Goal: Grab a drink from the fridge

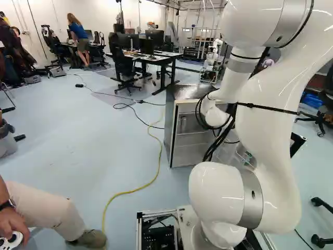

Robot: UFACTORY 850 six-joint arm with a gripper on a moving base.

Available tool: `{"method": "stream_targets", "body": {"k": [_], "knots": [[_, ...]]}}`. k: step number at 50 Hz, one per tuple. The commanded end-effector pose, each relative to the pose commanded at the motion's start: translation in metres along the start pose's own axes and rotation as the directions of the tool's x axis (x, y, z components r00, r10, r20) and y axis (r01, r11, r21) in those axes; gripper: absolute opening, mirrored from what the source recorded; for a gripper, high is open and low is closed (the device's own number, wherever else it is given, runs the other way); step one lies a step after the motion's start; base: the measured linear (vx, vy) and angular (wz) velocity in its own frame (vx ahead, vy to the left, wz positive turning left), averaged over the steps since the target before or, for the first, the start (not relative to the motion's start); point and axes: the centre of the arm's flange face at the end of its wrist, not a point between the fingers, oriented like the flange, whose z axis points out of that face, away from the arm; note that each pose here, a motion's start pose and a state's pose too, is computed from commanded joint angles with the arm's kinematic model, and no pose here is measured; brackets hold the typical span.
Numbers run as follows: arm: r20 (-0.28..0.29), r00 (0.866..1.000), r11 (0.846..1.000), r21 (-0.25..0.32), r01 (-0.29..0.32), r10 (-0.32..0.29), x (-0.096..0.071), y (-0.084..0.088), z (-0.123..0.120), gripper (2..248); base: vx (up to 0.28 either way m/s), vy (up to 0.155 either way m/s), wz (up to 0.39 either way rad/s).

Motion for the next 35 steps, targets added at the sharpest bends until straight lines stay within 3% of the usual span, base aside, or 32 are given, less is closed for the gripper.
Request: {"method": "stream_targets", "body": {"k": [10,30,31,35], "knots": [[0.000,1.000,1.000,0.000,0.000,0.000,0.0000,0.0000,0.0000,189,0.000,0.000,0.000],[0.000,1.000,1.000,0.000,0.000,0.000,0.0000,0.0000,0.0000,191,0.000,0.000,0.000],[0.000,1.000,1.000,0.000,0.000,0.000,0.0000,0.0000,0.0000,179,0.000,0.000,0.000],[0.000,1.000,1.000,0.000,0.000,0.000,0.0000,0.0000,0.0000,179,0.000,0.000,0.000]]}}
